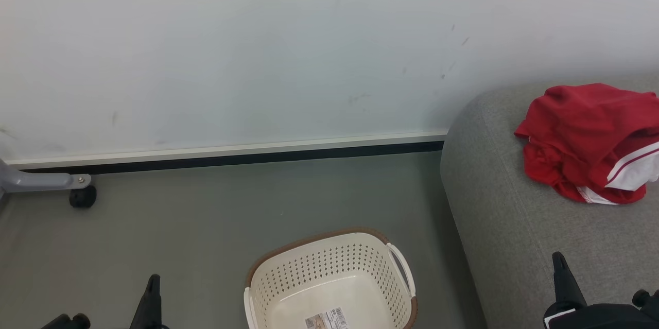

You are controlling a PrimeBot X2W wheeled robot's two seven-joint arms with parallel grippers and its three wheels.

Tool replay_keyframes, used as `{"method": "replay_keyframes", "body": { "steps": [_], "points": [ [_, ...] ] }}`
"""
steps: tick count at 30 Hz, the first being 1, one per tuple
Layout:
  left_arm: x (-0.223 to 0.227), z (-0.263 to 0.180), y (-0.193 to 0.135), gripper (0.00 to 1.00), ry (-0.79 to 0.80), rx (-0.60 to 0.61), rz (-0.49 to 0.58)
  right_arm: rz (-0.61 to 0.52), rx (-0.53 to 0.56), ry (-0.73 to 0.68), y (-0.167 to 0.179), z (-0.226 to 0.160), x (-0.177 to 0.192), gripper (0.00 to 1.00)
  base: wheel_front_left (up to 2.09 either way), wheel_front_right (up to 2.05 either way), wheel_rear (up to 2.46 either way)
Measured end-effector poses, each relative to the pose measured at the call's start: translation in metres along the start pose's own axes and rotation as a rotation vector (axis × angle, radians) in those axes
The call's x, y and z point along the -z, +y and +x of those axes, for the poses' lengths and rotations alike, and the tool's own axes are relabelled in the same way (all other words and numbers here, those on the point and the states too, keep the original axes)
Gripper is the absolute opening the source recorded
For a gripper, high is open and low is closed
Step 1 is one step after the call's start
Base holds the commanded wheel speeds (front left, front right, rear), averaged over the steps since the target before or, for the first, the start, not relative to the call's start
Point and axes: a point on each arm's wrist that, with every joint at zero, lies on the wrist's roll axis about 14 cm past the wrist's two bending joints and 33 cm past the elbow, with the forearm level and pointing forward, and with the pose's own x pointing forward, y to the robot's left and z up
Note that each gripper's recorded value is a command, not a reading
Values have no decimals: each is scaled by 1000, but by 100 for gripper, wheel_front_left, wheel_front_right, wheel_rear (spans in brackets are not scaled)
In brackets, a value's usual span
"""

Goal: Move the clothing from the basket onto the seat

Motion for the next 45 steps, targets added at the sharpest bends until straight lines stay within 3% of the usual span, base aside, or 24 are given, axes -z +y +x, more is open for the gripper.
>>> {"method": "replay_keyframes", "body": {
  "steps": [45],
  "points": [
    [-12,24,-18,0,9,94,-589,633,-36,-7,-4,21,-12,0,0,0,0]
  ]
}}
